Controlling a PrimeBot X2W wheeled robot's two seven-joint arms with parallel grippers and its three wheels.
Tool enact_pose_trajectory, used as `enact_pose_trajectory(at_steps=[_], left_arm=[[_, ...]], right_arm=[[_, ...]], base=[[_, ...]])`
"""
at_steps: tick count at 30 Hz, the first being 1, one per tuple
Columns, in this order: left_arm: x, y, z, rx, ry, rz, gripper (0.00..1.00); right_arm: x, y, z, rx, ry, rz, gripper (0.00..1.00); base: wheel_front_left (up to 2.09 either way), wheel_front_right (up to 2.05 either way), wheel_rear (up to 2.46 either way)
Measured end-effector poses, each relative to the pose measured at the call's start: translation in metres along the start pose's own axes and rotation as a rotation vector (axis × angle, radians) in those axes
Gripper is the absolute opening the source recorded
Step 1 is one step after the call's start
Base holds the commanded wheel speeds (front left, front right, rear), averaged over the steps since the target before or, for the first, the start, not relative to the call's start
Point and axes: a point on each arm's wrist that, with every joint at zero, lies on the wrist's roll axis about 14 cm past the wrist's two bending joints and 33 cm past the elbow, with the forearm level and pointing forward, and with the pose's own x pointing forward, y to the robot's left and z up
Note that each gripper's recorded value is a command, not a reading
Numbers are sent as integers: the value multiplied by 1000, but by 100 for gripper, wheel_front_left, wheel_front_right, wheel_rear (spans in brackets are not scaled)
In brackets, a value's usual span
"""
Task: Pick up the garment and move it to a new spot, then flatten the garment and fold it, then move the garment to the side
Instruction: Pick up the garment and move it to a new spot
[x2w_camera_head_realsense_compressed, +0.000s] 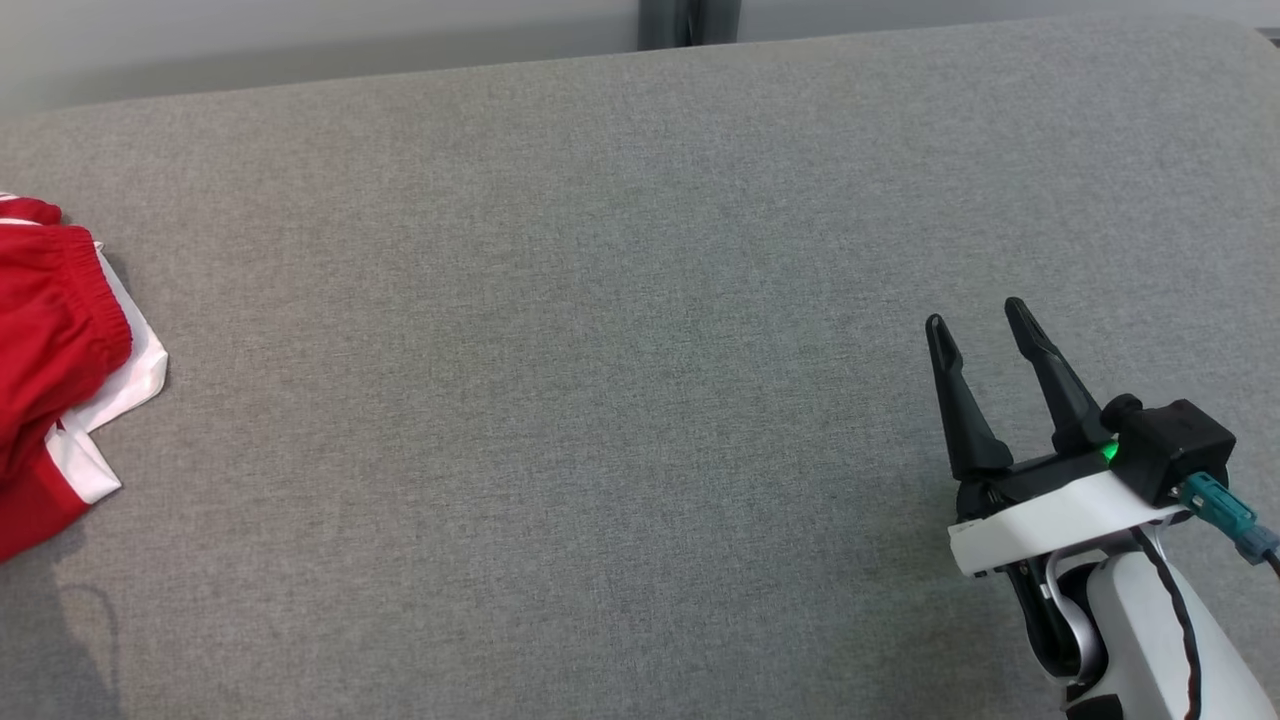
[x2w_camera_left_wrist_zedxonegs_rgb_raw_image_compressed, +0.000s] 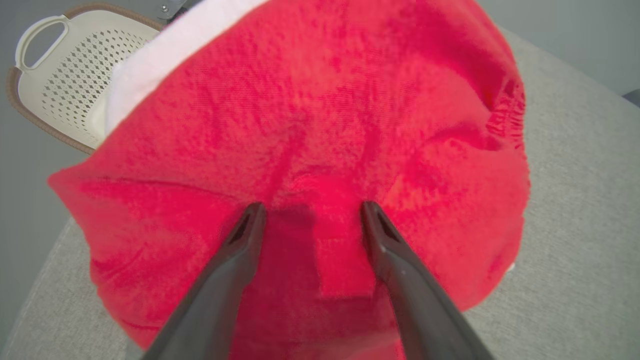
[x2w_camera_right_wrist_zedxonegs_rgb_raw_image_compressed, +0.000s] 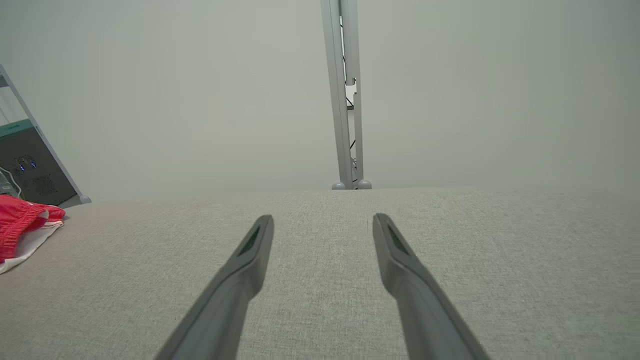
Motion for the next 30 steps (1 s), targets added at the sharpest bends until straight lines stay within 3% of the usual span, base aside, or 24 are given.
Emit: enact_pose_trajectory(at_steps=[1, 2, 3, 5, 12, 19, 25, 30], left_arm=[[1, 0, -1, -1, 4, 1, 100], [2, 1, -1, -3, 3, 3, 87], [3, 2, -1, -2, 5, 4, 49], [5, 3, -3, 0, 8, 5, 0], [2, 2, 6, 27, -32, -10, 0], [-22, -7, 46, 140, -153, -38, 0], [-59, -38, 87, 250, -283, -102, 0], [-95, -87, 110, 330, -393, -210, 0]], right_arm=[[0, -1, -1, -1, 2, -3, 100], [0, -2, -1, -1, 3, -6, 100], [0, -3, -2, -1, 4, -8, 100], [0, -3, -2, -1, 6, -9, 100], [3, 1, -2, 2, 2, 1, 100], [0, 12, 8, 16, -24, 18, 100], [-12, 20, 18, 35, -46, 18, 100], [-26, 19, 31, 39, -81, 1, 100]], base=[[0, 0, 0], [0, 0, 0], [0, 0, 0], [0, 0, 0], [0, 0, 0], [0, 0, 0], [0, 0, 0], [0, 0, 0]])
